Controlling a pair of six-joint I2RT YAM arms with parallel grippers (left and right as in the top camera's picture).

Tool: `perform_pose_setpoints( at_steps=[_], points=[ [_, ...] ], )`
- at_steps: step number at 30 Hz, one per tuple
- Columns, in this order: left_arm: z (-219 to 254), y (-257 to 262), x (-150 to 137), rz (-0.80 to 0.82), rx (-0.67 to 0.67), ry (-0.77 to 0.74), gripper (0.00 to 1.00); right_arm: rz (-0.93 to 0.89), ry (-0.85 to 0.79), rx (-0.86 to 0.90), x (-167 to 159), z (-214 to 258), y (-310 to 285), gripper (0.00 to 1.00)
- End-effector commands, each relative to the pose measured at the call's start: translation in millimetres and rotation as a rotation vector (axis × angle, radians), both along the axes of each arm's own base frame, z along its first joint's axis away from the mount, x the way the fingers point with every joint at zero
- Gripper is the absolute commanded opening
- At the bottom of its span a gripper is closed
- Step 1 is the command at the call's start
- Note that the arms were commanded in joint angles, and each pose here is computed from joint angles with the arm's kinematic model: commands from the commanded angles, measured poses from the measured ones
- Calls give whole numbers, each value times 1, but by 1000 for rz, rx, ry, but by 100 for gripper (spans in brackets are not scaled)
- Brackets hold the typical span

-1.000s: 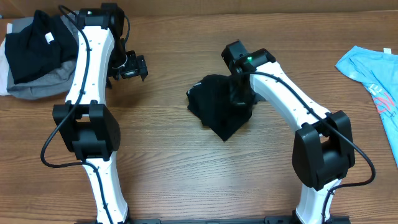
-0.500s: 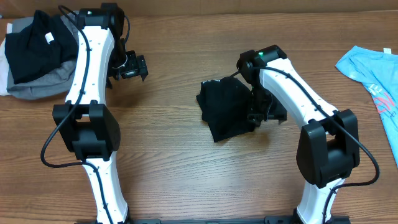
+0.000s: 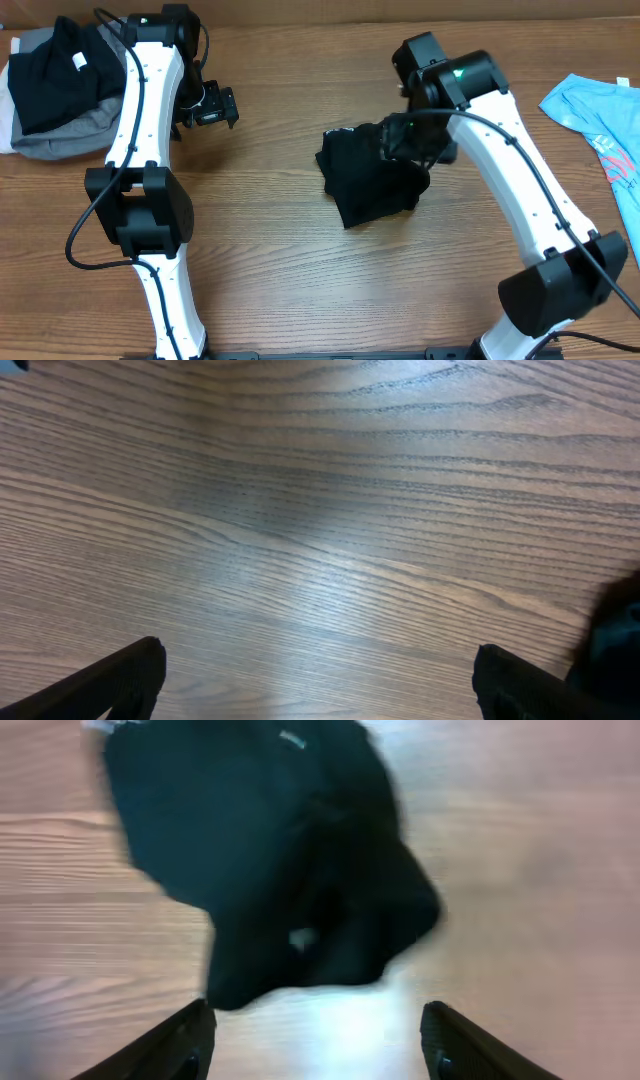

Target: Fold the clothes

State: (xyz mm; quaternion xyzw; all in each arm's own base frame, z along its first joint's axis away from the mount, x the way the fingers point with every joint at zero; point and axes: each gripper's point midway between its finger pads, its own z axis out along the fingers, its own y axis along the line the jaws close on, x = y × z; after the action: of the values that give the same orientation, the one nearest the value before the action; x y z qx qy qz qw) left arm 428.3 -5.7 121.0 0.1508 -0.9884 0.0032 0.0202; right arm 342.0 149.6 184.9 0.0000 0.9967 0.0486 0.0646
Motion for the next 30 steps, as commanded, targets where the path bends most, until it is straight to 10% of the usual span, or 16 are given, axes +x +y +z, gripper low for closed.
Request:
perform_pose_setpoints(
  at_steps=[1,7,13,22,28,30],
  points=[
    [0,-5,0,-25,-14,-3,100,125,-6,57,-1,-22,31,59],
    [0,-5,-1,-26,-14,-1,100,89,58,56,-12,-83,37,18],
    [0,-5,1,-26,-15,-7,100,55,231,136,-60,-138,42,4],
    [0,-10,6,-33,-23,-28,100,-18,300,94,-75,-132,31,4],
    [7,-65,24,-208,-257,-127,100,-131,102,47,-33,-69,20,4],
    [8,-75,29,-223,-263,-152,100,-98,-11,107,-11,-38,29,18]
  ],
)
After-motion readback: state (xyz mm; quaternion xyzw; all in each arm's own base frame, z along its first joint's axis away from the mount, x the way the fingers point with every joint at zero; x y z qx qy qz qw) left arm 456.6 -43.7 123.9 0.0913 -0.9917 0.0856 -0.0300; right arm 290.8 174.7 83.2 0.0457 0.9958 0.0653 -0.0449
